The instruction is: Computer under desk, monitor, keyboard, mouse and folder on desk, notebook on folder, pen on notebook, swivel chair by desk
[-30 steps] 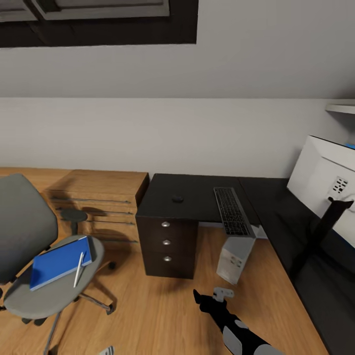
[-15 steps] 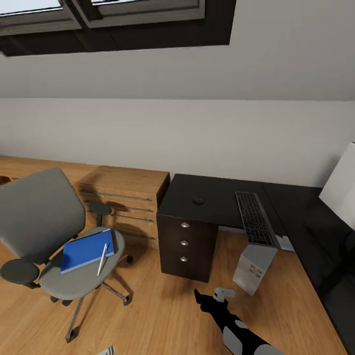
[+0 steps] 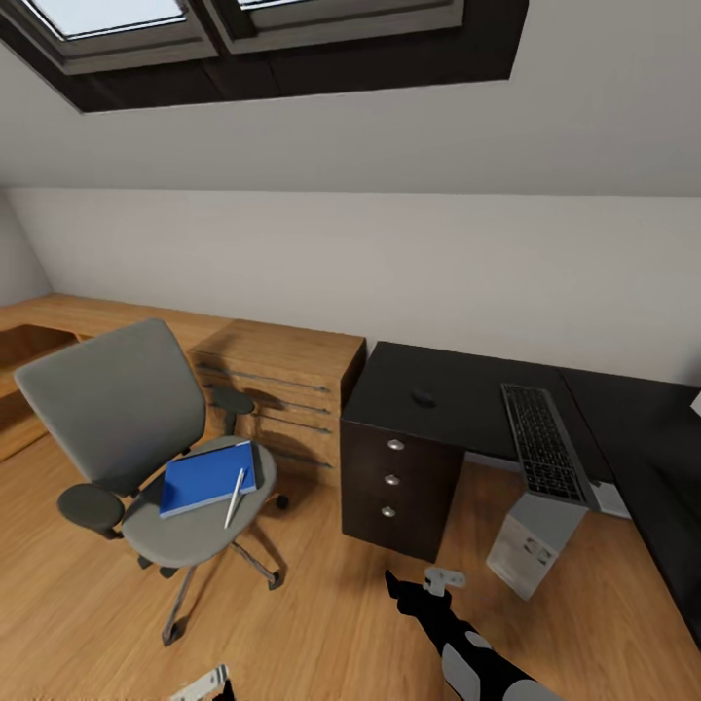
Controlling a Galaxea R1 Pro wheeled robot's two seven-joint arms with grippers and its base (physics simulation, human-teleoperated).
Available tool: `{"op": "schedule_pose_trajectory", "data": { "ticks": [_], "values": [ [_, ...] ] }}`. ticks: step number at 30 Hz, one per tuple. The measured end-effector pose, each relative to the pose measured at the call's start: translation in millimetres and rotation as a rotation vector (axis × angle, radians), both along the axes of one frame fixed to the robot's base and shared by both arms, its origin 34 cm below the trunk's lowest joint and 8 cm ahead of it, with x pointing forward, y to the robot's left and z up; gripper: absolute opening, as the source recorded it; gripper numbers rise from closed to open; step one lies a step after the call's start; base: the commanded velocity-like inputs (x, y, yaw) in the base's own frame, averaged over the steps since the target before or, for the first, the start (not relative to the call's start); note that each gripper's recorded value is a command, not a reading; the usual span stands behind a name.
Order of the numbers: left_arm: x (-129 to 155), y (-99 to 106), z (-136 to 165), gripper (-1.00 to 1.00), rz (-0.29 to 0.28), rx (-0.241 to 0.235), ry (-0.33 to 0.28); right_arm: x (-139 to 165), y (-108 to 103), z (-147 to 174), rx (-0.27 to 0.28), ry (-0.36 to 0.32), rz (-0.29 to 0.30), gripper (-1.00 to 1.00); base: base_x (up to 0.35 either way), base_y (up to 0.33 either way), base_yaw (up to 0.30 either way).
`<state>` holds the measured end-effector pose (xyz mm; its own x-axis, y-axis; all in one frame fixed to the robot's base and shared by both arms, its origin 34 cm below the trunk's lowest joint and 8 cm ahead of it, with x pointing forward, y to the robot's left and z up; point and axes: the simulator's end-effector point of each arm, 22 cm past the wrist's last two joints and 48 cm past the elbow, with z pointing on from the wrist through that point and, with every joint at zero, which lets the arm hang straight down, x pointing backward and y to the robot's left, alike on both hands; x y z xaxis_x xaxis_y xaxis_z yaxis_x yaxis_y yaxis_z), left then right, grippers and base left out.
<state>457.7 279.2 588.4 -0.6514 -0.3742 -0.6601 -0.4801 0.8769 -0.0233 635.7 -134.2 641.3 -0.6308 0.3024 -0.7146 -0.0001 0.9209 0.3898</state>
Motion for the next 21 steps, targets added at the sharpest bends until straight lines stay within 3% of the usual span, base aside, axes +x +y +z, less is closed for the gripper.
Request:
{"op": "schedule_pose_trajectory", "data": {
  "ticks": [8, 16, 21],
  "values": [
    [16.4, 16.4, 29.0, 1.0, -0.004, 0.003, -0.1, 0.2, -2.0, -0.5, -0.002, -0.001, 0.0, 1.0, 0.0, 0.0, 0.036],
    [11.6, 9.8, 55.7, 1.0, -0.024, -0.027, -0.162, 0.2, -2.4, -0.7, -0.002, -0.001, 0.0, 1.0, 0.0, 0.0, 0.006],
    [26.7, 7.7, 79.6, 1.0, -0.053, -0.045, -0.183, 0.3, -2.5, -0.6, -0.003, -0.002, 0.0, 1.0, 0.0, 0.0, 0.001]
  ]
}}
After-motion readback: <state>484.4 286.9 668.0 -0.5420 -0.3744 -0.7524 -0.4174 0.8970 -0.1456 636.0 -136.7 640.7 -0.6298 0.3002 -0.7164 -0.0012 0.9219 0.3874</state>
